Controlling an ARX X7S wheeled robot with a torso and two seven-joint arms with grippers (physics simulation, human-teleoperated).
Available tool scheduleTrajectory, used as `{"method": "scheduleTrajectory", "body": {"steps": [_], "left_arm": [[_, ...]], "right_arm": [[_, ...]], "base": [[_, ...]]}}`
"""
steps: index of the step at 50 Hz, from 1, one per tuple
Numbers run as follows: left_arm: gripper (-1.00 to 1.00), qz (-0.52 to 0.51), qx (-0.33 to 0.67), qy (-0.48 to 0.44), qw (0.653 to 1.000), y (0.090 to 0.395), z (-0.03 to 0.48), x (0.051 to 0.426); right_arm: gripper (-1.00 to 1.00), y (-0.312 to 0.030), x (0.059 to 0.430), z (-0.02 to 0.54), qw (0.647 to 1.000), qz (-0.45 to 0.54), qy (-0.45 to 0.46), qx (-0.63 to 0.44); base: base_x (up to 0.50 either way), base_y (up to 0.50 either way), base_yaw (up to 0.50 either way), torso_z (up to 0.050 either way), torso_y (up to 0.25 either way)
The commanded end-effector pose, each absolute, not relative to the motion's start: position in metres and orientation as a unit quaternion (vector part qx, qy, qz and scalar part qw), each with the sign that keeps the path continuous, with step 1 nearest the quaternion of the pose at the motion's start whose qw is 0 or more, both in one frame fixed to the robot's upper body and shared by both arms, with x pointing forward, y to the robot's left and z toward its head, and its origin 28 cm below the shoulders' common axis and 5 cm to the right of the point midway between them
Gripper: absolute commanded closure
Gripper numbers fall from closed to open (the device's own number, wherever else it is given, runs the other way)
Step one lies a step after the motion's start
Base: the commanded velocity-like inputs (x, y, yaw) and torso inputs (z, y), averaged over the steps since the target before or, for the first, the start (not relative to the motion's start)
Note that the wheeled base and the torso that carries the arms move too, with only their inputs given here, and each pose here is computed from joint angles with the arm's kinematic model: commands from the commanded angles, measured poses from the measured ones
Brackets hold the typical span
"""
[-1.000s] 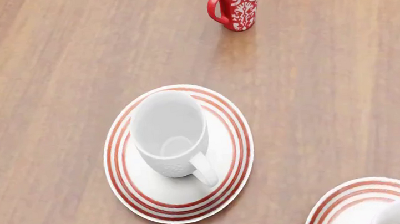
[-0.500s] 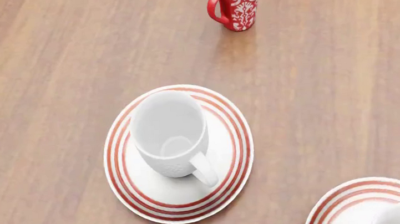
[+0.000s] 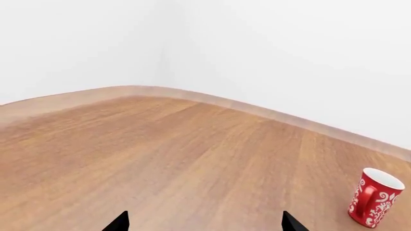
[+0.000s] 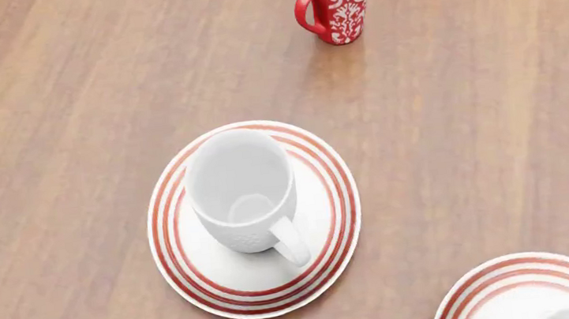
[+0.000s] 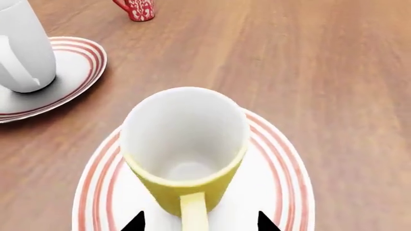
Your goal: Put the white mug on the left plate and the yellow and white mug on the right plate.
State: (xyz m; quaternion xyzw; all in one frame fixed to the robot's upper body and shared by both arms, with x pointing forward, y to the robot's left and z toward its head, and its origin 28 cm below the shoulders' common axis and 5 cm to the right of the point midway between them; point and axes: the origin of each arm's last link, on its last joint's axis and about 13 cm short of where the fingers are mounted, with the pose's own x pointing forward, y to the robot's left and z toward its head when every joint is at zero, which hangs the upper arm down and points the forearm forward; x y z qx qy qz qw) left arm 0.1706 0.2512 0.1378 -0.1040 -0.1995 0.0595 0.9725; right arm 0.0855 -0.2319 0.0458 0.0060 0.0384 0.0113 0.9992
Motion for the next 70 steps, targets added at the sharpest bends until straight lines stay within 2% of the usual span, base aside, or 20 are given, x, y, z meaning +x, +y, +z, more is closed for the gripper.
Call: {"method": "scheduleTrajectory", "body": {"steps": [1, 21, 30, 41, 45, 50, 58, 70], "left_arm": [[-1.0, 0.06, -0.105, -0.2, 0.972, 0.251, 0.138, 0.171], [-1.0, 0.058, -0.106, -0.202, 0.972, 0.251, 0.139, 0.171], [-1.0, 0.059, -0.108, -0.204, 0.971, 0.252, 0.139, 0.17], [-1.0, 0.063, -0.109, -0.209, 0.97, 0.254, 0.142, 0.169], [-1.0, 0.063, -0.109, -0.209, 0.97, 0.254, 0.143, 0.169], [-1.0, 0.06, -0.105, -0.209, 0.97, 0.252, 0.143, 0.169], [-1.0, 0.047, -0.079, -0.214, 0.972, 0.251, 0.148, 0.165], [-1.0, -0.007, -0.021, -0.178, 0.984, 0.249, 0.188, 0.217]], "right_arm": [[-1.0, -0.232, 0.082, 0.054, 1.0, 0.011, 0.007, 0.005], [-1.0, -0.224, 0.072, 0.093, 0.995, 0.037, -0.09, -0.012], [-1.0, -0.224, 0.088, 0.119, 0.99, 0.03, -0.136, -0.008], [-1.0, -0.217, 0.143, 0.145, 0.983, 0.041, -0.179, 0.027], [-1.0, -0.214, 0.163, 0.145, 0.982, 0.048, -0.178, 0.035], [-1.0, -0.215, 0.196, 0.146, 0.979, 0.034, -0.179, 0.097], [-1.0, -0.211, 0.241, 0.148, 0.976, 0.027, -0.188, 0.106], [-1.0, -0.2, 0.293, 0.16, 0.973, 0.001, -0.204, 0.112]], "base": [[0.0, 0.0, 0.0, 0.0, 0.0], [0.0, 0.0, 0.0, 0.0, 0.0], [0.0, 0.0, 0.0, 0.0, 0.0], [0.0, 0.0, 0.0, 0.0, 0.0], [0.0, 0.0, 0.0, 0.0, 0.0], [0.0, 0.0, 0.0, 0.0, 0.0], [0.0, 0.0, 0.0, 0.0, 0.0], [0.0, 0.0, 0.0, 0.0, 0.0]]}}
